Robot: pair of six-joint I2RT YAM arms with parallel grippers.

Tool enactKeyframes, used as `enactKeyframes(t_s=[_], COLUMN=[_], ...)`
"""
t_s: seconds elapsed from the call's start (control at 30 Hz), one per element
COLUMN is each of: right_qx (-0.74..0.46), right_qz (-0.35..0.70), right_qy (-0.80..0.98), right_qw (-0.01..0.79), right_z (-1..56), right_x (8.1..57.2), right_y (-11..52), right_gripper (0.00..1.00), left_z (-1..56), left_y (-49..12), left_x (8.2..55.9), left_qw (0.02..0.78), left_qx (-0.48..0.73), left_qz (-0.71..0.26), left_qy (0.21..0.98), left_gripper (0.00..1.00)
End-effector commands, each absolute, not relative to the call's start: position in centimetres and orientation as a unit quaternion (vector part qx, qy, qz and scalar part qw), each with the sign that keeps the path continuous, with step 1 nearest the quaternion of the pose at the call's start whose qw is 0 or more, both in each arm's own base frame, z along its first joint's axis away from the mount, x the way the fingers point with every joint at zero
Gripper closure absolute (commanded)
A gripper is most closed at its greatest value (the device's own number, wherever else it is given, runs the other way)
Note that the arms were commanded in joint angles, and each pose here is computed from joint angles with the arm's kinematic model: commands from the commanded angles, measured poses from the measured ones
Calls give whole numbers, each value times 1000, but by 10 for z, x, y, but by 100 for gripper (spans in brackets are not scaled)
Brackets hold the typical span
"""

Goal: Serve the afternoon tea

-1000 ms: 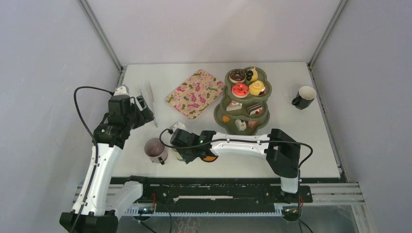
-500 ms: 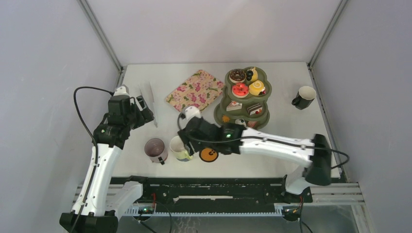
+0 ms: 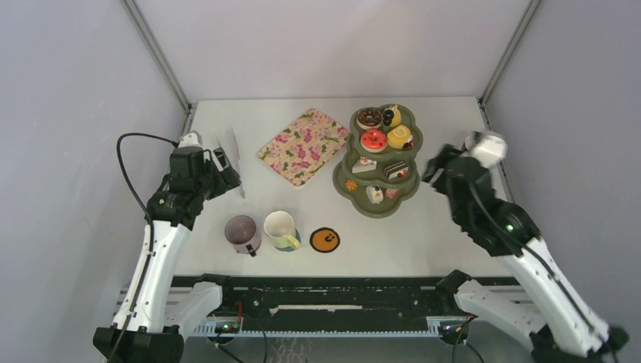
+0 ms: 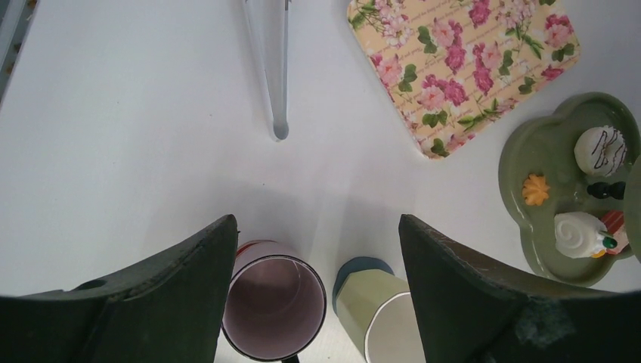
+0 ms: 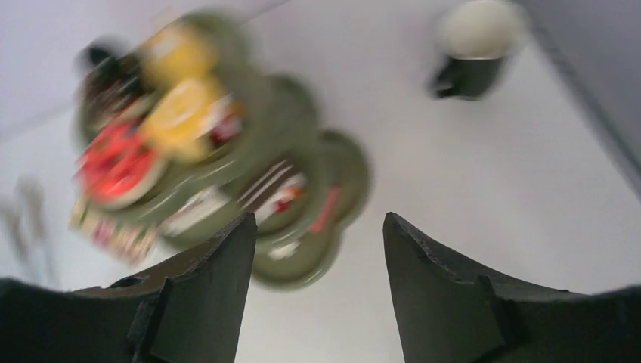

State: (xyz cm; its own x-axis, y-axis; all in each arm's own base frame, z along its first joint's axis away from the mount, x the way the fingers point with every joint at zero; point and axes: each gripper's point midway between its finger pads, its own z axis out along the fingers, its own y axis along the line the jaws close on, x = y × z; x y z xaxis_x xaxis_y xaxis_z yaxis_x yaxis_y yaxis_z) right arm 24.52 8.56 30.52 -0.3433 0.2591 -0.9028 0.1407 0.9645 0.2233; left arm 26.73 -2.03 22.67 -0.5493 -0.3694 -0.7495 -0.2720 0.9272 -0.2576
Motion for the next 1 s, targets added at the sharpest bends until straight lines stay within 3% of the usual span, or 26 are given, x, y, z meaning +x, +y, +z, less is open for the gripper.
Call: enactKeyframes(t_s=[0.0,0.2,0.4,0.43,0.47,0.5,0.97], right_qx=[281,397,402,400,403,409,462], right_qz=[8,30,84,86,78,69,-19], right_qy=[793,798,808,805,809,810,817], right_qw=[541,453,423,429,421,414,346], right_z=[285,236,205,205,196,190,138], right_x=[234,261,327,336,346,353,435], right_y=[4,-43,-52,-53,-57,-62,-108], right_gripper=[30,27,26,21,10,8,8], left_z=[243,244,251,252,252,251,238], left_y=[-23,-25,-32,-33,-33,-34,-30], left_x=[278,279,281,281,280,280,269], left_qw=[466,466,469,471,472,471,452], left_qx=[-174,-172,-174,-175,-175,-173,-157], left_qz=[-71,-74,-96,-100,-102,-105,-85], left_qy=[865,865,860,859,858,858,874], left_gripper=[18,18,18,18,18,18,18])
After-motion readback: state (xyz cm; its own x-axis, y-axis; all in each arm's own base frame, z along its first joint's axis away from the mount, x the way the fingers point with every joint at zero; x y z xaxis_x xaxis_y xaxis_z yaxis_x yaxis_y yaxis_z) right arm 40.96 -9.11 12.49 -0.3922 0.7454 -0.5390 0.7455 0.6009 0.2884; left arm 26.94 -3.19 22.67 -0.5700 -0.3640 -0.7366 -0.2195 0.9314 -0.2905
